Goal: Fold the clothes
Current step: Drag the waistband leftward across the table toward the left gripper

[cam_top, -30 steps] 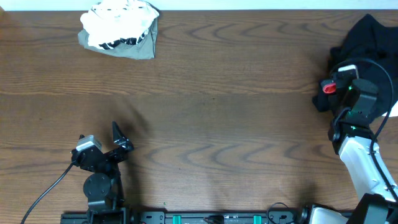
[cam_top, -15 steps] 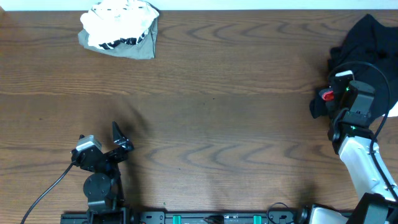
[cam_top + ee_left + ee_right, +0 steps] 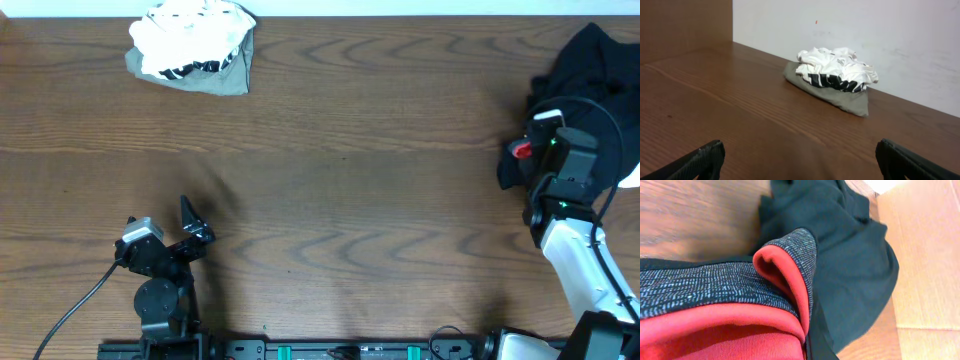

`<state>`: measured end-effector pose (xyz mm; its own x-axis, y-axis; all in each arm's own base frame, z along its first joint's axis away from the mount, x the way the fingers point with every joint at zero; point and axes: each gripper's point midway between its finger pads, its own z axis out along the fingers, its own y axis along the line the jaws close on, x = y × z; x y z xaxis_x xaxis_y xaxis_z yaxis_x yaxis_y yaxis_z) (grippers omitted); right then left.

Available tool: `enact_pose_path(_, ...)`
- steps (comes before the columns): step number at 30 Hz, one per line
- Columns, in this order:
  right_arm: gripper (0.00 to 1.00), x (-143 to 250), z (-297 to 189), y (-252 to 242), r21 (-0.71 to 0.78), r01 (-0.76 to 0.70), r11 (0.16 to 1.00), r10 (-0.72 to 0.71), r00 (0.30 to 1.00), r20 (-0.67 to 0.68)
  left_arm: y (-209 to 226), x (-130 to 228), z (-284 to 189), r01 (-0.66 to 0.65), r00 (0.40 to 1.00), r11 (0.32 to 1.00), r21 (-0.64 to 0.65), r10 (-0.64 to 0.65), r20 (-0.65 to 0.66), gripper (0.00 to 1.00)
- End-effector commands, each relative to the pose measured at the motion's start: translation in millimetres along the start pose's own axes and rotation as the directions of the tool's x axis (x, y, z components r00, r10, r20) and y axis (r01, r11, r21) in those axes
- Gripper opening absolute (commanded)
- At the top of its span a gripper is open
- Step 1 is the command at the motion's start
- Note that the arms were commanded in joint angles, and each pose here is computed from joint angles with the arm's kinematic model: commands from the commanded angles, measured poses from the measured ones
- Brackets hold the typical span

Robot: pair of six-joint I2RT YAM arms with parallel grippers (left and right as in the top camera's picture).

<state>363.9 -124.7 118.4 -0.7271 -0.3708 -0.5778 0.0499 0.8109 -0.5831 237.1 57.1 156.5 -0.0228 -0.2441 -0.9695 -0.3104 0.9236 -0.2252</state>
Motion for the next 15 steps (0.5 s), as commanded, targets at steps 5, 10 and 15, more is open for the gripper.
enact_pose_path(5, 0.01, -57, -22, 38, -0.067, 0.040, 0.997, -0.031, 0.992, 0.125, 6, 16, 1, -0.016, 0.999, 1.000, -0.022, 0.015, -0.043, 0.98)
enact_pose_path(10, 0.01, -86, -44, 67, -0.143, 0.016, 0.990, 0.008, 0.986, 0.164, 6, 16, 1, -0.016, 0.999, 1.000, -0.023, 0.015, -0.043, 0.98)
enact_pose_path(15, 0.01, -98, -62, 89, -0.210, -0.003, 0.978, 0.036, 0.987, 0.154, 6, 16, 1, -0.016, 0.999, 1.000, -0.023, 0.015, -0.043, 0.98)
